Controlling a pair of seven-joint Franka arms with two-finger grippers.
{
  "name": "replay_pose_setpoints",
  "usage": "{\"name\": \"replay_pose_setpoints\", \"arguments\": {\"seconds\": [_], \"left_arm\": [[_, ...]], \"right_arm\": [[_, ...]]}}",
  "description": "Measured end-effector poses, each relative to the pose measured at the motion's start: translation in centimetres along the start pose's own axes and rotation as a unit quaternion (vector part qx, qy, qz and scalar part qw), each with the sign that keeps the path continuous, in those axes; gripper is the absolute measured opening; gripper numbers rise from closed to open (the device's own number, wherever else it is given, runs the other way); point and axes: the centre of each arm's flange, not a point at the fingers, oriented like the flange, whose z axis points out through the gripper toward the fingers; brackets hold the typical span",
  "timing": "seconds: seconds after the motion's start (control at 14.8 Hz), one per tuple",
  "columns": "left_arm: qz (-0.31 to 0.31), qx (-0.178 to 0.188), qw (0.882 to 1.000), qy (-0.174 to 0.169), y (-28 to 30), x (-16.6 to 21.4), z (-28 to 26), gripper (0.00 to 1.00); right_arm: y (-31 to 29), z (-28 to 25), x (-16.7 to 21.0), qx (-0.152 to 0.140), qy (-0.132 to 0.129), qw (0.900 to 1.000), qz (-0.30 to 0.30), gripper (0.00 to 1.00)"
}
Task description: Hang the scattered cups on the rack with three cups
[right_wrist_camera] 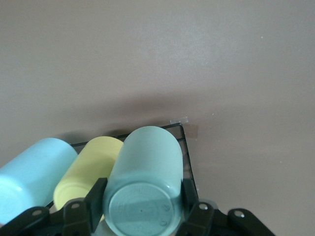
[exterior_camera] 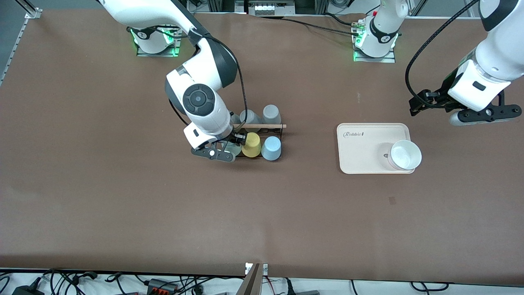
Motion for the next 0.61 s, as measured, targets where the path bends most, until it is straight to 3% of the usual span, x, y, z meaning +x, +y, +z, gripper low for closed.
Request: {"name": "replay_pose_setpoints", "arguments": {"seconds": [0.27,0.61], "left_arm": [[-0.001,-0.003,1.0,0.011,-0.2,0.3,-0.2,1.0],[-0.001,-0.003,1.0,0.012,-0.2,0.3,-0.2,1.0]], "right_arm": [[0.2,3.7,0.4,-0.007,0.001,1.0,-0.002,0.66],[0.2,3.9,0.6,-0.002,0.007,1.0,-0.002,0.68]]}}
